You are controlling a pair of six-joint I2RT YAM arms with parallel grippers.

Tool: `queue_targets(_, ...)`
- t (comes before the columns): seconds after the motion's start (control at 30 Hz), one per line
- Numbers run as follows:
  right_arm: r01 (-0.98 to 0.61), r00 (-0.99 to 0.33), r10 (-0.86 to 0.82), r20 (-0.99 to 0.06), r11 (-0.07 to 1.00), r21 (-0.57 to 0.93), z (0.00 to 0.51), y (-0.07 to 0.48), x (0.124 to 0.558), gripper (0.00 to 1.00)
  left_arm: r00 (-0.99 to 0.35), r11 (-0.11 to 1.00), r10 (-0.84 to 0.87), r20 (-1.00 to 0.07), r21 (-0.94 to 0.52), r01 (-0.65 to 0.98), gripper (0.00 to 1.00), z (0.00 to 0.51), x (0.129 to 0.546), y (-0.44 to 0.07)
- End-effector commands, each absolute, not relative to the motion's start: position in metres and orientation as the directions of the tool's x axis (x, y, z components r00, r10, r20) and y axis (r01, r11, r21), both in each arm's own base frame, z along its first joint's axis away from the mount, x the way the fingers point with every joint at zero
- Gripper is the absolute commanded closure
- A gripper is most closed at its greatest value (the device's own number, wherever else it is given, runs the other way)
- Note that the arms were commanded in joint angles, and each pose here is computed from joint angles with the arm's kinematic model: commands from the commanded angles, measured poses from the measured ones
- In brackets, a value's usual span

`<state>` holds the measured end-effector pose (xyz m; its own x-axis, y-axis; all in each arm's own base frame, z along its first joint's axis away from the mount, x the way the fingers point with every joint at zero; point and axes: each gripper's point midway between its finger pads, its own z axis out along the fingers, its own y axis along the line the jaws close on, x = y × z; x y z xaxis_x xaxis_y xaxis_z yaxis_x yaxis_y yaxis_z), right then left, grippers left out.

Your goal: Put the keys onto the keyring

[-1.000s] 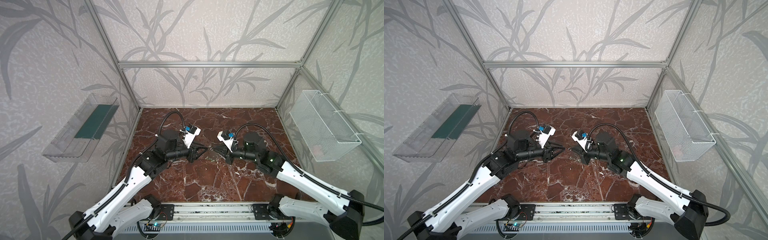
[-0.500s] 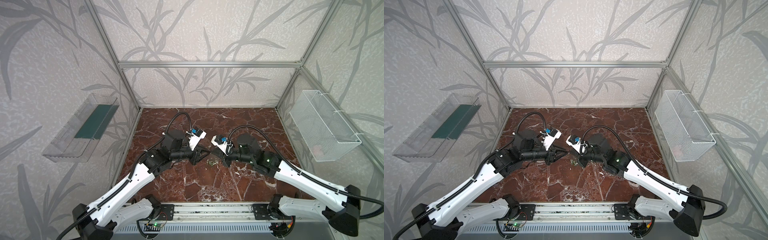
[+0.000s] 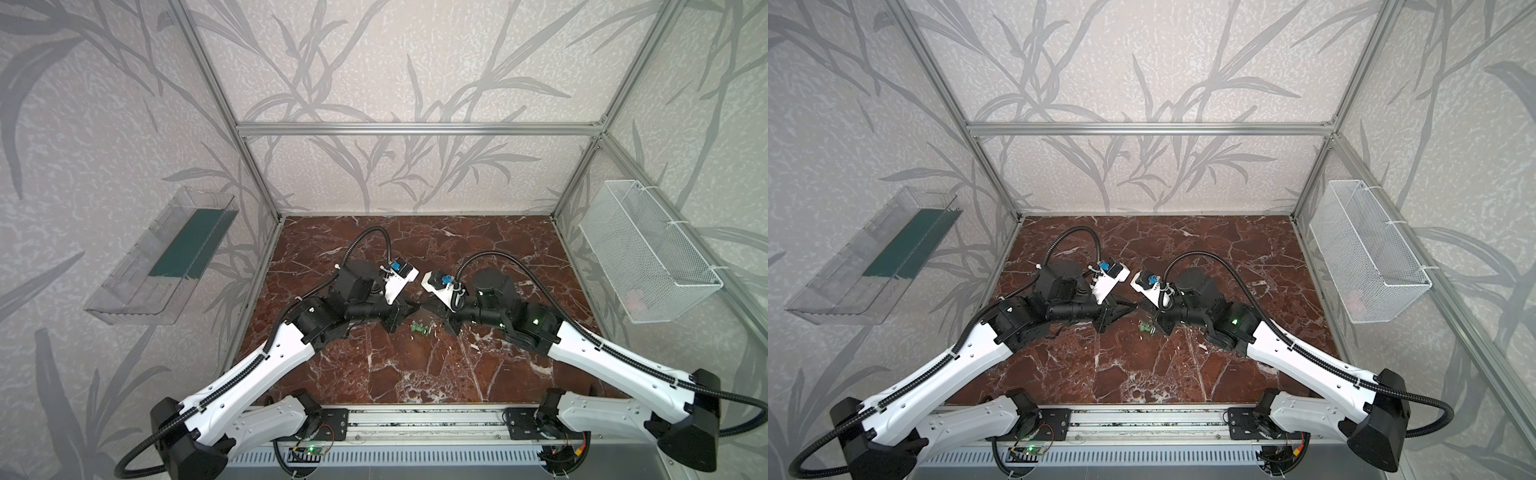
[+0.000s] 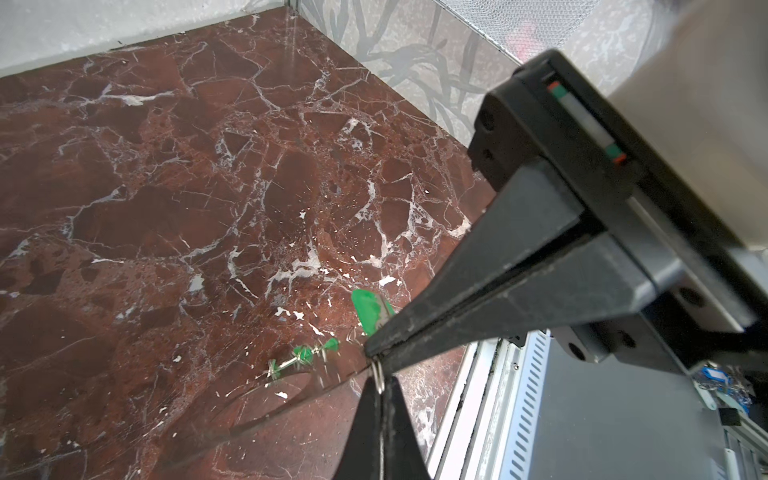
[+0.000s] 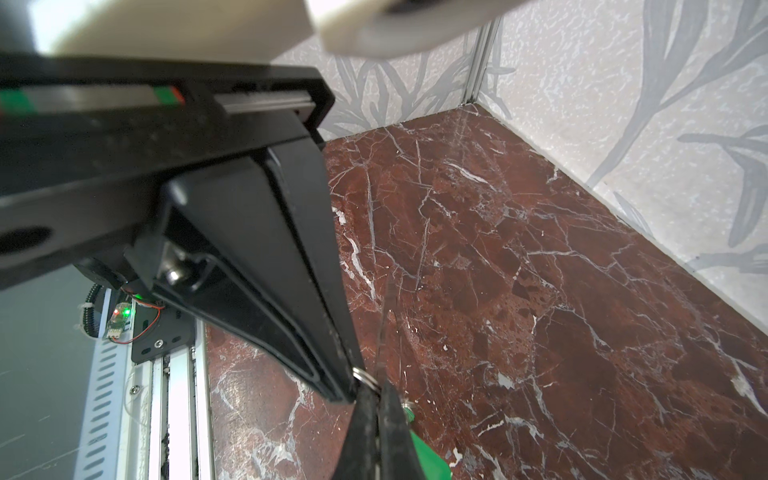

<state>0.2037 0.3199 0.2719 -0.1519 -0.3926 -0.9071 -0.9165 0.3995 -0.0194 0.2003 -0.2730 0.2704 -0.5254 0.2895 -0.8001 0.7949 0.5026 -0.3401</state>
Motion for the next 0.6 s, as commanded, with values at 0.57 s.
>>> queue_targets(0.57,-0.875,-0.067,-0.28,-0.958,0.478,-0.079,0.313,0.292,0.204,0.62,-0.334,0.487,0.137,-0.933,-0.23,0.842,1.0,0.326,0.206,-0.272)
